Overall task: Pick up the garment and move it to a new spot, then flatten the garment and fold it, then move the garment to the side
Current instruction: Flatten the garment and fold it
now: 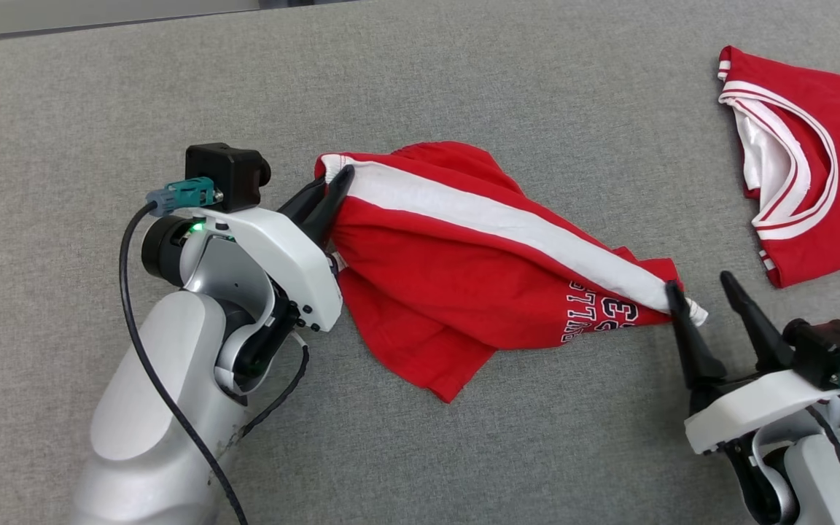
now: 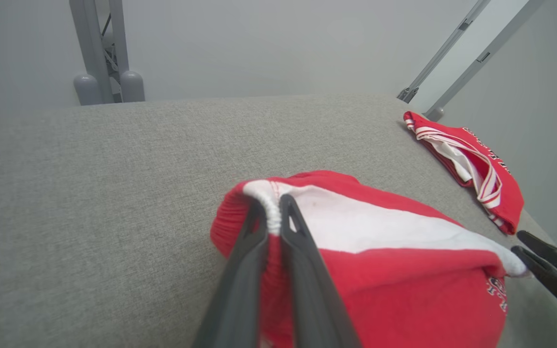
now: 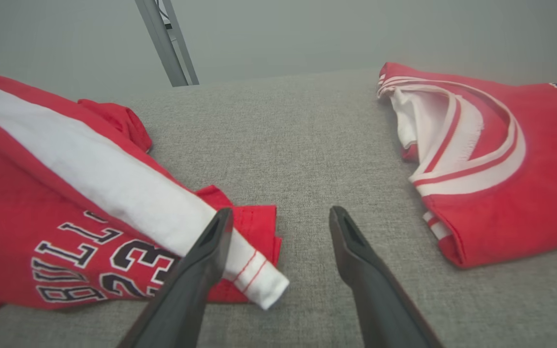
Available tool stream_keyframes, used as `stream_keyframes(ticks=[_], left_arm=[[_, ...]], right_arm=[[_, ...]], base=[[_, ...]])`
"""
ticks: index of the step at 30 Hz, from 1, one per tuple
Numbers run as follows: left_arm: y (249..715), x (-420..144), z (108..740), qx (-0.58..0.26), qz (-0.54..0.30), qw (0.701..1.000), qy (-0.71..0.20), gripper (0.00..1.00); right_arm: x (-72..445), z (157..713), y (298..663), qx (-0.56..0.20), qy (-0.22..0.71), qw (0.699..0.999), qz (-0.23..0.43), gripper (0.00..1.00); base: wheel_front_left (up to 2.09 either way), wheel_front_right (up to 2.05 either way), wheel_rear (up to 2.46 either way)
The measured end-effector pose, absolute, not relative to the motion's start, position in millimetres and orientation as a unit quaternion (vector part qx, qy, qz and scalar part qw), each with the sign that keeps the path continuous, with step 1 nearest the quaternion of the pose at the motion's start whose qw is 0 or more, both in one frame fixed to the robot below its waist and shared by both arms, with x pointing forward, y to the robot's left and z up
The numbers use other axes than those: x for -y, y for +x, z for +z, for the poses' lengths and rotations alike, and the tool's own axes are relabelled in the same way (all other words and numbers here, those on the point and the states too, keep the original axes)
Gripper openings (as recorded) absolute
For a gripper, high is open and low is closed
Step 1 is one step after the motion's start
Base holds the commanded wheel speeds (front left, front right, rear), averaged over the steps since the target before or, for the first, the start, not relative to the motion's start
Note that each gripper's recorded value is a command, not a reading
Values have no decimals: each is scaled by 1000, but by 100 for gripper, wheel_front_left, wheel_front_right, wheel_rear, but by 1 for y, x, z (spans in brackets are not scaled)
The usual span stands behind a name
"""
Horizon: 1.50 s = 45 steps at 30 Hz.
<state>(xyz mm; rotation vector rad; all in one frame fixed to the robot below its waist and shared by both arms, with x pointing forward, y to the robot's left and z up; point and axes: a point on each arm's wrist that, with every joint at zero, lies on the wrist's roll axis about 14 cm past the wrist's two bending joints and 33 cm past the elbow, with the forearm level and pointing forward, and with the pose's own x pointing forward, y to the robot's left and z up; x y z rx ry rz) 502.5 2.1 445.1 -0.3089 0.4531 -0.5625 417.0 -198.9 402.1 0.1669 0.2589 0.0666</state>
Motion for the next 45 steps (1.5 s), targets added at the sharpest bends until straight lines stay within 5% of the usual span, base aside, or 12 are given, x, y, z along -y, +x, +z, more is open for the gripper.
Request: stream_keyframes(ticks=[23,24,25,26,27,37,45], left_arm=[[499,-4,448,-223,-278,924,-139,0],[499,-5,448,-223,-277,924,-138,0],[499,-6,448,-223,-277,925,-138,0],[499,-6,448,-223,-277,925,-137,0],[498,-6,448,-223,-277,925,-137,0],[497,-11,455,-209,-273,930,-128,0],[500,-20,489,-132,-276,948,-86,0]], right_arm=[[185,399,402,-146,87,982,83,100],[185,399,403,-146,90,982,83,91],[184,399,403,-146,92,981,83,45],[184,398,403,-147,92,981,84,18],[184,398,403,-148,92,981,84,0],[190,416,408,-115,93,986,80,0],[199,476,428,-20,79,993,86,0]], base=[[0,0,0],[0,0,0],[0,0,0],[0,0,0],[0,0,0],[0,0,0],[0,0,0]])
